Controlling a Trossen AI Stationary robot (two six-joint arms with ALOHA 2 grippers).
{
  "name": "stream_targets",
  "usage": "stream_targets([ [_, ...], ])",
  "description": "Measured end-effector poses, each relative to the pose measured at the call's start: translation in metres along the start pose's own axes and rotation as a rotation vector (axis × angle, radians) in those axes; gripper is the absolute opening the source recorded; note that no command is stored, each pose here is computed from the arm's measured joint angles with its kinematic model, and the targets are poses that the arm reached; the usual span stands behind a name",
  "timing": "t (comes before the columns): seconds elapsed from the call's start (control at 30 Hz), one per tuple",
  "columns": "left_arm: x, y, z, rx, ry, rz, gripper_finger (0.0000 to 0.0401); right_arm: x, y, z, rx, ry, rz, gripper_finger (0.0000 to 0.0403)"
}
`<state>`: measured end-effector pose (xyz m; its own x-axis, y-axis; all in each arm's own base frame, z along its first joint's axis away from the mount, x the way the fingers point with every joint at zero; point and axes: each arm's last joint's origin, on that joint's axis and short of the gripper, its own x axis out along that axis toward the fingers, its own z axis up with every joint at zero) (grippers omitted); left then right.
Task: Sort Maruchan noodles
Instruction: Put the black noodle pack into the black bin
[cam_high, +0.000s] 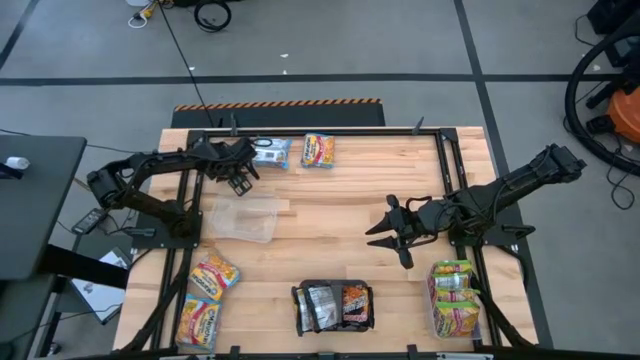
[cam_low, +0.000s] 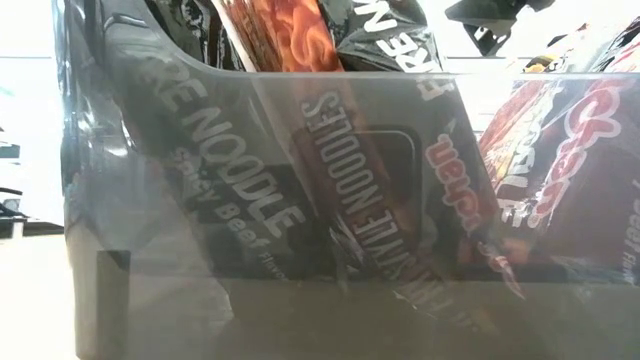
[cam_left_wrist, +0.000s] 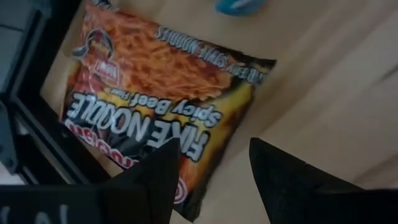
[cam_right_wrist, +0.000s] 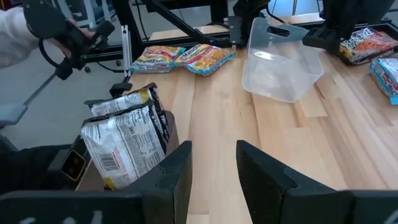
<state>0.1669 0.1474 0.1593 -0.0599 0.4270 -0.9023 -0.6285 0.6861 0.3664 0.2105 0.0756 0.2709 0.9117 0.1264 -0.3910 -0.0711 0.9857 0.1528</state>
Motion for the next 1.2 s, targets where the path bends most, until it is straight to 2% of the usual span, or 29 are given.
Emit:
stream_targets([
  [0.3, -0.012, 0.002, 0.009, -0.133, 0.024, -0.151, 0.0195, 0.000, -0.001, 0.000, -0.009, 0.000, -0.003, 0.0130],
  [0.57, -0.002, 0.015, 0.008, -0.197, 0.036, -0.071, 0.0181, 0.000, -0.001, 0.000, -0.026, 0.000, -0.003, 0.0130],
  [0.73, 0.014, 0.010, 0.010, -0.268, 0.081, -0.065, 0.0184, 0.000, -0.001, 0.000, -0.027, 0.003, -0.003, 0.0130],
  [0.83, 0.022, 0.009, 0.013, -0.292, 0.088, -0.023, 0.0185, 0.000, -0.001, -0.001, -0.029, 0.011, -0.005, 0.0130],
  [0.97, 0.026, 0.009, 0.013, -0.286, 0.098, 0.022, 0.0182, 0.000, -0.001, -0.002, -0.029, 0.021, -0.007, 0.0130],
  [1.07, 0.026, 0.009, 0.012, -0.272, 0.100, 0.025, 0.0159, 0.000, -0.001, -0.002, -0.028, 0.022, -0.007, 0.0130],
  [1.2, 0.026, 0.010, 0.012, -0.261, 0.103, 0.043, 0.0095, 0.000, -0.001, -0.002, -0.029, 0.020, -0.006, 0.0130],
])
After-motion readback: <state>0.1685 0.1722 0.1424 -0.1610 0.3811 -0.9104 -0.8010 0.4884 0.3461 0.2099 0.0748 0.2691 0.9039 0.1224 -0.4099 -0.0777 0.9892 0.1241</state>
